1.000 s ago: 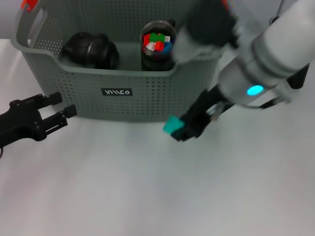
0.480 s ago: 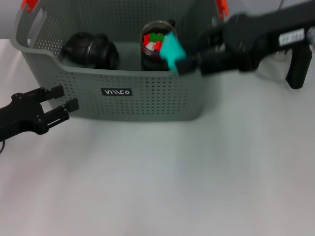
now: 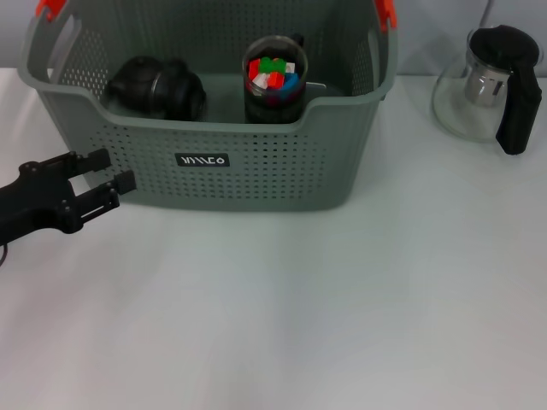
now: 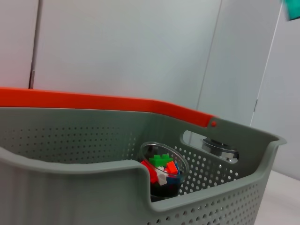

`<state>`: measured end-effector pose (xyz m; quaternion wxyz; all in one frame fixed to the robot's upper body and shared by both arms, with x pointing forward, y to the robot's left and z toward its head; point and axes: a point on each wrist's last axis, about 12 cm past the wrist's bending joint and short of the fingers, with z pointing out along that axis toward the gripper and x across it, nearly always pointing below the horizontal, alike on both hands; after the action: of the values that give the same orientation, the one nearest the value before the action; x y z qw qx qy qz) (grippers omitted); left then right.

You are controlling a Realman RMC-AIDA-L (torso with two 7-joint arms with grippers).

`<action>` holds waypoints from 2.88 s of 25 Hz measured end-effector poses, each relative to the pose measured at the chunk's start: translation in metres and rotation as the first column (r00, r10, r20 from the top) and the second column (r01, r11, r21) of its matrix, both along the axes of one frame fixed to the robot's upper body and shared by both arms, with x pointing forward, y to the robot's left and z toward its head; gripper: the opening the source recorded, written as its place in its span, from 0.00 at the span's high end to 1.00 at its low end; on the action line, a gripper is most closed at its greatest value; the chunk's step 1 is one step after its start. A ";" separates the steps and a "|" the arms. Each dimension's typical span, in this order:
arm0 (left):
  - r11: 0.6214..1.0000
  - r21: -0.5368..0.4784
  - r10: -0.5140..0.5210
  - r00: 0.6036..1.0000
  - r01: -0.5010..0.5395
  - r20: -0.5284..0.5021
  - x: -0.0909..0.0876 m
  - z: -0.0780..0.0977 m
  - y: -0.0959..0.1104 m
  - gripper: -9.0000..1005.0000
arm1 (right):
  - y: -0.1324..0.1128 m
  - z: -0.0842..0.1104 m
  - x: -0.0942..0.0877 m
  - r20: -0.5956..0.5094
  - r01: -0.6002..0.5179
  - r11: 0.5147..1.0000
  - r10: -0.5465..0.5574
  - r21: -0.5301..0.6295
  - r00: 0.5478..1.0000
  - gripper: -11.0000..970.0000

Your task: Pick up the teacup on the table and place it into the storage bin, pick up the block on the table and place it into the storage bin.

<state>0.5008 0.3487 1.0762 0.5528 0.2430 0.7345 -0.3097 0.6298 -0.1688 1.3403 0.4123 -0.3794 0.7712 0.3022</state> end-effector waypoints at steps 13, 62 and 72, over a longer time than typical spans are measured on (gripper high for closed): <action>1.000 -0.005 -0.005 1.000 0.005 0.000 0.000 0.000 -0.001 0.43 | 0.114 -0.037 0.046 0.104 0.149 0.830 -0.110 -0.537 0.988 0.54; 1.000 -0.009 0.003 1.000 -0.003 -0.010 -0.003 -0.003 -0.001 0.43 | 0.148 -0.086 0.062 0.231 0.195 0.748 -0.057 -0.634 0.971 0.24; 1.000 -0.006 0.003 1.000 -0.003 -0.005 -0.001 -0.001 0.000 0.43 | 0.075 -0.036 0.000 0.363 0.152 0.966 -0.068 -0.209 0.929 0.23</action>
<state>0.4997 0.3485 1.0751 0.5519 0.2395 0.7354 -0.3118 0.6297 -0.0934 1.3042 0.5129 -0.4291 0.7349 0.1125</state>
